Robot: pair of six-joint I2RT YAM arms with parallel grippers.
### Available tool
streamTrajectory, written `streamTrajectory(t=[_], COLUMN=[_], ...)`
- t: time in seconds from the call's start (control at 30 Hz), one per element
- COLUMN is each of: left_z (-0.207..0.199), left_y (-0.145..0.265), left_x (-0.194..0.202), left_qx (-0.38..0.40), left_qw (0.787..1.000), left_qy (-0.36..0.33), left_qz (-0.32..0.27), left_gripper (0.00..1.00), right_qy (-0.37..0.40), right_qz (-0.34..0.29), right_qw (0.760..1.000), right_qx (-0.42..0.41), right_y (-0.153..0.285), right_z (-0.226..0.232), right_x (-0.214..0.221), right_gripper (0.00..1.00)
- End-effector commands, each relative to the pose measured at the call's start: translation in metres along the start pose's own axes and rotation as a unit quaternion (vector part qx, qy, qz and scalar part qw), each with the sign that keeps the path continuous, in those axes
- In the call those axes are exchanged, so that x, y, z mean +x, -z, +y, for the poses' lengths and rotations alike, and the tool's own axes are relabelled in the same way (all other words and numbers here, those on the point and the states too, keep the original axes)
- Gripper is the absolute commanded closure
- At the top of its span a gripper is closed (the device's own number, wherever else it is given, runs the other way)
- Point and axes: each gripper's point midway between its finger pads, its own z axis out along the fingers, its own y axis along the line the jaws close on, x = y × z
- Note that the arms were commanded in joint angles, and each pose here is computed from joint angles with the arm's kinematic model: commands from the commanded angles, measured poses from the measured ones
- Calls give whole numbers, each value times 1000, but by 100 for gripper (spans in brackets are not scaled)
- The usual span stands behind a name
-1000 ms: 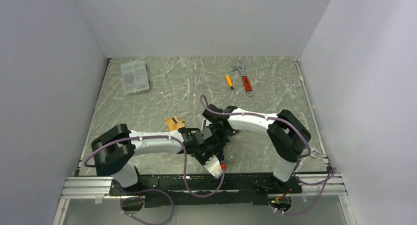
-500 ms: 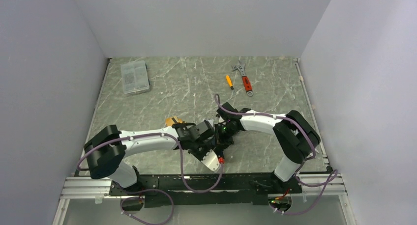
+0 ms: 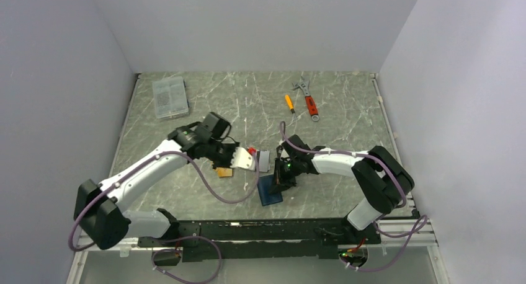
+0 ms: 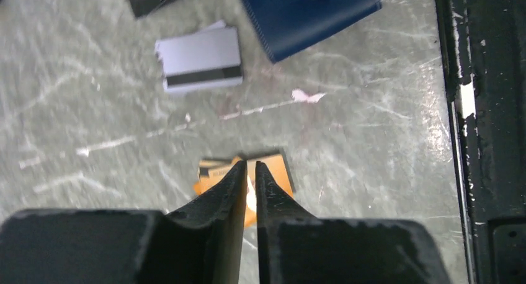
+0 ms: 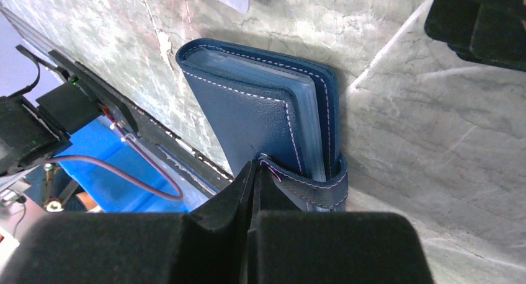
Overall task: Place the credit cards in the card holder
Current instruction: Close the card holder at the center of the board, then reset both arms
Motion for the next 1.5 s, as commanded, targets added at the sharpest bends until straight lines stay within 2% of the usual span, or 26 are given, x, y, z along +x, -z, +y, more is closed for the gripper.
streamTrajectory(t=[0.0,0.07,0.13,0.2,0.23,0.27,0.3,0.37,0.47,0.57,0.67,0.77,0.83,0.93,1.0,1.07,1.2,1.3,1.4,1.47], left_z=[-16,-14,-14,-11,-9,-7,-5,1,7,11,10,7,8,15,24,28,25,22,25,27], left_y=[26,37,47,60,67,75,84,105,138,163,177,179,174,162,152,139,106,85,75,71], left_x=[18,33,43,54,59,64,67,72,72,75,85,89,89,101,114,129,151,171,184,190], left_qx=[-10,-34,-50,-78,-93,-109,-126,-171,-235,-303,-364,-393,-394,-396,-406,-418,-426,-426,-447,-463], left_qw=[995,991,985,978,975,971,967,956,939,911,879,864,856,833,816,802,808,805,807,802], left_qy=[93,129,161,191,202,212,221,238,250,280,307,315,334,383,408,421,399,404,377,367], left_qz=[-31,-29,-30,-24,-20,-17,-18,-20,-26,-22,-11,-15,-31,-43,-55,-67,-83,-81,-82,-86], left_gripper=[82,80,82,63,44,6,1,1,1,1,1,1,1,1,1,1,1,1,1,1], right_qy=[41,70,99,122,134,146,156,170,191,213,248,256,233,151,85,52,16,-32,-69,-74], right_qz=[-87,-109,-132,-152,-161,-170,-177,-195,-218,-230,-242,-291,-343,-428,-476,-522,-616,-640,-658,-673], right_qw=[986,985,983,979,976,973,971,965,957,949,937,921,910,884,861,829,728,661,622,606], right_qx=[135,114,86,66,60,52,49,41,24,-9,-48,-32,19,110,160,194,301,390,419,418], right_y=[-10,-3,5,15,20,27,34,50,78,101,124,152,175,216,243,264,298,312,313,311], right_z=[-60,-35,-7,20,31,44,53,71,97,125,160,171,151,86,33,-12,-87,-134,-170,-183], right_x=[-16,-24,-30,-35,-37,-38,-37,-40,-41,-40,-36,-54,-84,-139,-166,-183,-185,-172,-162,-159], right_gripper=[97,91,86,80,74,66,58,42,25,14,8,1,0,0,0,0,0,0,0,0])
